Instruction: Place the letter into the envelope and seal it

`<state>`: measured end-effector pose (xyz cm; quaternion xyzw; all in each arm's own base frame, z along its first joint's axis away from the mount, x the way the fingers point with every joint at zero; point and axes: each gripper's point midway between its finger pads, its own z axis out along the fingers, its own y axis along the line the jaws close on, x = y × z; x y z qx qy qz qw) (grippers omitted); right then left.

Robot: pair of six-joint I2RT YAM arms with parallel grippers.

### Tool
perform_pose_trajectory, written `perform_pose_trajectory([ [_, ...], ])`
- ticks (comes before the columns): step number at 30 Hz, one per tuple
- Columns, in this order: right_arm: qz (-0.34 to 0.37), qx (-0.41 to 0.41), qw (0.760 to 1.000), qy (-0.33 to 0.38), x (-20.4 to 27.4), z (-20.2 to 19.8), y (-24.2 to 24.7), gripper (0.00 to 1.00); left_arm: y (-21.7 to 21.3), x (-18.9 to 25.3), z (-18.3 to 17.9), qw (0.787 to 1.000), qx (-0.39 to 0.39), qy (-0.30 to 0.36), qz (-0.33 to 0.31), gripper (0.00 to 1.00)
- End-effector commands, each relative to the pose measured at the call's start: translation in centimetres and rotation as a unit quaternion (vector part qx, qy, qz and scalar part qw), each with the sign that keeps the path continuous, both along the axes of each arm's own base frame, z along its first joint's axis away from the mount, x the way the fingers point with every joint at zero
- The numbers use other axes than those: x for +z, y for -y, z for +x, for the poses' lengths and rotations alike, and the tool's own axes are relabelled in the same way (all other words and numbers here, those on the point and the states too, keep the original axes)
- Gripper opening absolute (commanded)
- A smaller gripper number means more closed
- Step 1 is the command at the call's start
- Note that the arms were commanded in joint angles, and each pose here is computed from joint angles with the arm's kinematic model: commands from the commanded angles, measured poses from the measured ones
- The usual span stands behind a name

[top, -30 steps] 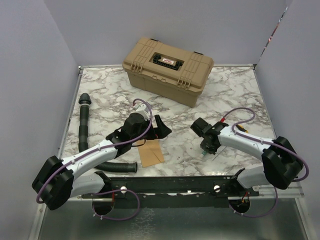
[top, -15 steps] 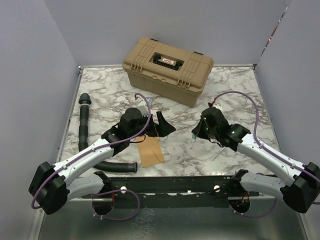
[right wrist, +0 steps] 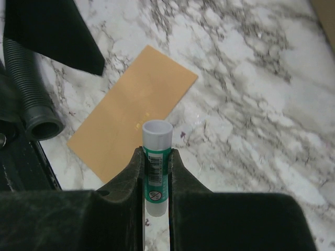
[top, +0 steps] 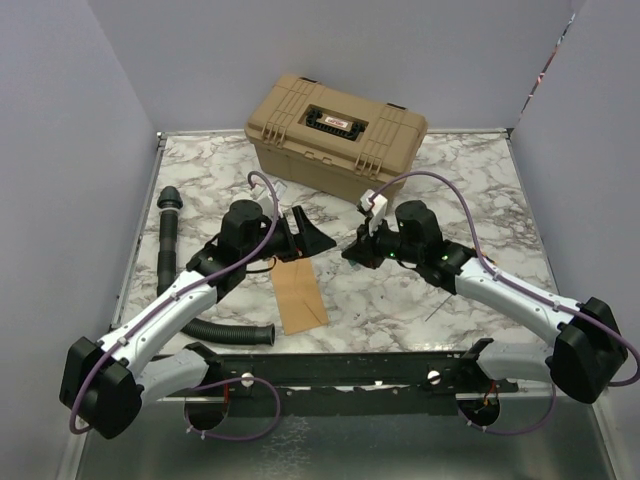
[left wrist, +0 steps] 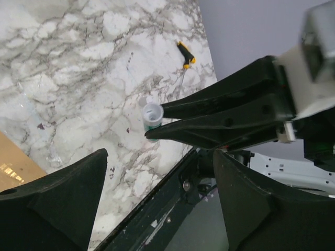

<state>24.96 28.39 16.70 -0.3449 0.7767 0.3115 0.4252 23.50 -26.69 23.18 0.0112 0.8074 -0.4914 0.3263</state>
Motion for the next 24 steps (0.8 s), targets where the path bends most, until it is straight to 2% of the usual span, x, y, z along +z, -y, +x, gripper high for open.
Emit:
perform_pose_trajectory([
  [1,0.035,0.097,0.987,0.122,3.4,-0.1,-2.1,0.00,0.6,-3.7,-2.0,0.995,-0.042,-0.087,0.005,0.79],
  [5,0.013,0.124,0.986,0.114,2.1,-0.3,-2.5,0.00,1.1,-3.7,-2.5,0.993,-0.066,-0.094,-0.009,0.84],
  [10,0.001,0.145,0.984,0.108,1.2,-0.5,-2.9,0.00,0.3,-4.2,-1.9,0.994,-0.049,-0.096,-0.007,0.90],
  [14,0.006,0.171,0.980,0.098,1.1,-1.2,-3.4,0.00,-0.5,-5.9,-1.5,0.993,-0.026,-0.113,0.003,0.82],
  [17,0.011,0.194,0.977,0.091,1.0,-2.0,-3.9,0.00,-0.6,-6.6,-1.4,0.992,-0.023,-0.121,0.007,0.71],
  [19,0.005,0.209,0.975,0.078,0.4,-2.5,-4.1,0.00,-0.5,-7.0,-1.3,0.992,-0.023,-0.126,0.004,0.70],
  [21,-0.007,0.217,0.974,0.068,-0.3,-2.8,-4.2,0.00,-0.2,-6.7,-1.4,0.991,-0.030,-0.127,-0.010,0.72],
  [24,-0.013,0.220,0.973,0.061,-0.9,-2.9,-4.4,0.00,0.0,-6.5,-1.3,0.991,-0.036,-0.127,-0.024,0.82],
])
